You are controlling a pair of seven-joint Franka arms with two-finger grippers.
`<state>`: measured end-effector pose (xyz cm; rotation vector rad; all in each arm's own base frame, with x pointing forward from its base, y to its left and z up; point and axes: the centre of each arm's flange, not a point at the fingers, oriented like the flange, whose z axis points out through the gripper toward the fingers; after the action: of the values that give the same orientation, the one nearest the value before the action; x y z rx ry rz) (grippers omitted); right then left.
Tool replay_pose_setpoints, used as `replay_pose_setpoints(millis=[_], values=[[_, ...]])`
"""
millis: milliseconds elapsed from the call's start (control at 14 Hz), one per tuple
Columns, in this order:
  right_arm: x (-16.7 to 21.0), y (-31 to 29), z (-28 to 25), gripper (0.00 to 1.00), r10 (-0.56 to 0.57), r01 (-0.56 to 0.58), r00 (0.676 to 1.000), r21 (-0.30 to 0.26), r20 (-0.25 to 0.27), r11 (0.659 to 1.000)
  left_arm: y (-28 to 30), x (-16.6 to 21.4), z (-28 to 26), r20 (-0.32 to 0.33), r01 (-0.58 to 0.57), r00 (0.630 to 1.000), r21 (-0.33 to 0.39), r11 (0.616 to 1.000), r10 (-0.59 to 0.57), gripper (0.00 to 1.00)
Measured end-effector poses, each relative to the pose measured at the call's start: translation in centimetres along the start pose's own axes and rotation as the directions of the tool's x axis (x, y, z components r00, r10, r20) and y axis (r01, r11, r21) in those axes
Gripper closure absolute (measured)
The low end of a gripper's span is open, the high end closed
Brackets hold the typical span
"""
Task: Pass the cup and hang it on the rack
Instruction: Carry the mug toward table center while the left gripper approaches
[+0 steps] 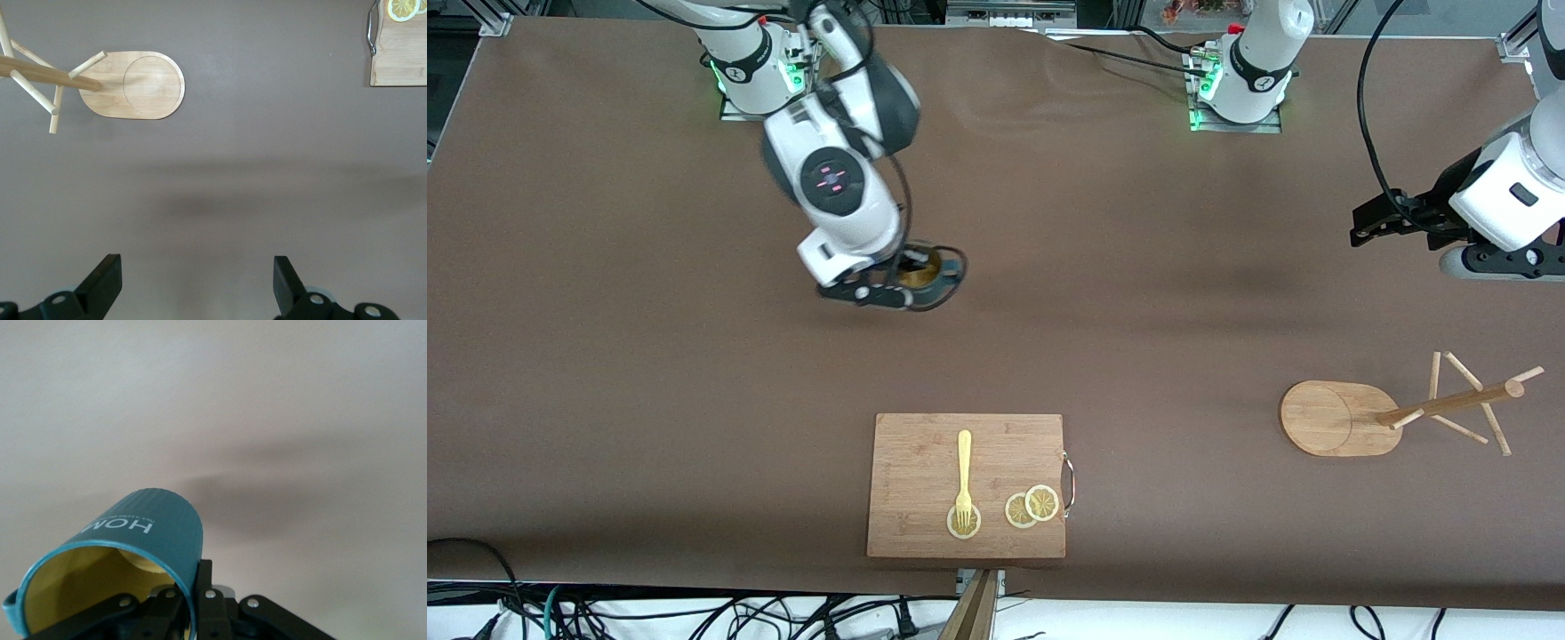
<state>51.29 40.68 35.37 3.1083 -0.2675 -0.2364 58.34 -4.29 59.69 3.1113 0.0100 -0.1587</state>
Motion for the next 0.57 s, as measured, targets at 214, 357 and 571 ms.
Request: replay_pose_setpoints(millis=[214, 357, 571], values=[[-4.5, -7.4, 2.7, 0.95, 0.07, -0.07, 0.998, -0.005, -0.004, 0.998, -0.3, 0.4, 0.5, 0.006, 0.006, 1.0, 0.001, 1.0, -0.006, 0.0], [-6.8, -11.7, 4.7, 0.95, 0.115, -0.115, 0.993, 0.002, -0.012, 0.993, -0.4, 0.7, 0.7, 0.01, 0.007, 1.0, 0.001, 1.0, -0.007, 0.0], [-8.0, -15.5, 6.2, 0.95, 0.162, -0.161, 0.986, 0.039, -0.029, 0.986, -0.4, 0.8, 0.8, 0.011, 0.008, 1.0, 0.001, 1.0, -0.008, 0.0]])
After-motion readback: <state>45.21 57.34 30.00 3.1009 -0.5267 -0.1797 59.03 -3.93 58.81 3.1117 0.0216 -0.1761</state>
